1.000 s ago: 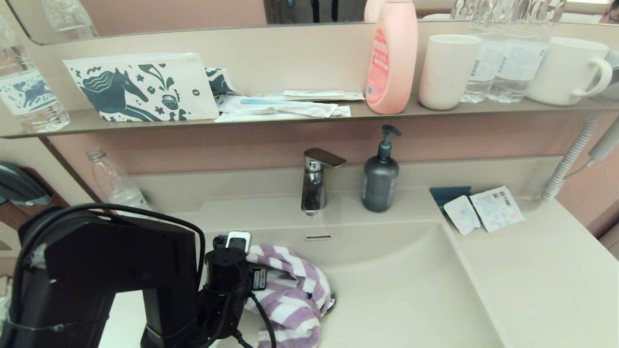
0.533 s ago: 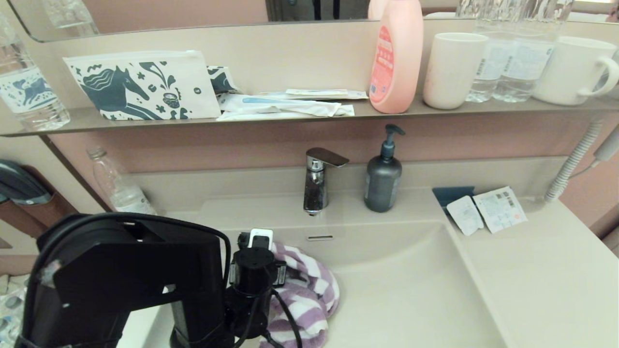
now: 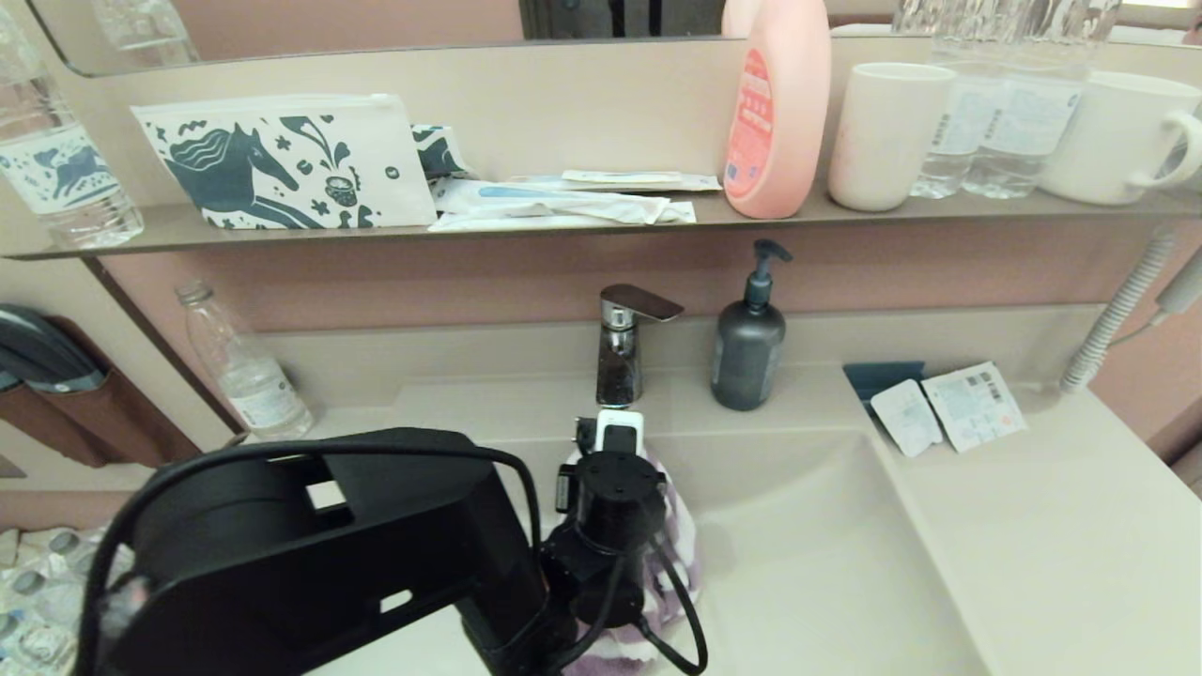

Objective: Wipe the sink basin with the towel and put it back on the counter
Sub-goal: Wipe the sink

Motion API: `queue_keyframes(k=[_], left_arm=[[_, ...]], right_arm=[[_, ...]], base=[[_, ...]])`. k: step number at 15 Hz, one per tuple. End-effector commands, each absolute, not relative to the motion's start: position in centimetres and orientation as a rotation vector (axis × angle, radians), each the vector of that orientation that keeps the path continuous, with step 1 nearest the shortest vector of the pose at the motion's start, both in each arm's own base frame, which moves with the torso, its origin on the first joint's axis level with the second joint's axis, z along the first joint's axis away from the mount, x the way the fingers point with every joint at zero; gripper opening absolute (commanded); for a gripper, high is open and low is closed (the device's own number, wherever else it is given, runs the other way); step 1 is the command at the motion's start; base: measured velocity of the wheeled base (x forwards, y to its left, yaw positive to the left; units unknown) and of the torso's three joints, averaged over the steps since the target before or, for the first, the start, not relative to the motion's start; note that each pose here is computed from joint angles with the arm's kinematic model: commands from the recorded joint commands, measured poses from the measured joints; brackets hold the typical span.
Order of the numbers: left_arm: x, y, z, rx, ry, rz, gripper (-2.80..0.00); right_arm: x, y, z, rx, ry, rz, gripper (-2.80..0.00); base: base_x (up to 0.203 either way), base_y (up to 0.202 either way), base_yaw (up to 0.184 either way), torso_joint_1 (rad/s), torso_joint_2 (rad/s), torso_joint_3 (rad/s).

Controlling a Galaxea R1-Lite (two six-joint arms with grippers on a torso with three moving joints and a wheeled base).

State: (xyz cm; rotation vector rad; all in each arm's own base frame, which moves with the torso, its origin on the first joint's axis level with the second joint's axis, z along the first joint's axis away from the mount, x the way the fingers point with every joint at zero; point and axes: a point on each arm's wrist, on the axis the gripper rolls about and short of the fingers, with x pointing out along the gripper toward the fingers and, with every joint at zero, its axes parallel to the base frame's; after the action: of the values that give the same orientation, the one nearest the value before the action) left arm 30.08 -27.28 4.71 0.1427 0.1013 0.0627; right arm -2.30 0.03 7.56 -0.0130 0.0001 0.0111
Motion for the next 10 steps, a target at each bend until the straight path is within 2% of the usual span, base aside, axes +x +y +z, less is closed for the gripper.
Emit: queue_keyframes(k=[1,10], left_arm=[[29.5,-29.9,5.6,0.116,0.065,0.036,-2.80],[26.0,-33.7,4.0,0.108,0.074,-0.020,-2.80]], right_arm=[[-2.3,0.0,7.6,-0.014,0.001,0.012,-2.80],[-2.3,0.0,7.6,-0.014,0.001,0.011,-2.80]], base=[[0.000,0.000,0.000,0.000,0.00,0.000],[0.000,0.000,0.000,0.006,0.00,0.000]])
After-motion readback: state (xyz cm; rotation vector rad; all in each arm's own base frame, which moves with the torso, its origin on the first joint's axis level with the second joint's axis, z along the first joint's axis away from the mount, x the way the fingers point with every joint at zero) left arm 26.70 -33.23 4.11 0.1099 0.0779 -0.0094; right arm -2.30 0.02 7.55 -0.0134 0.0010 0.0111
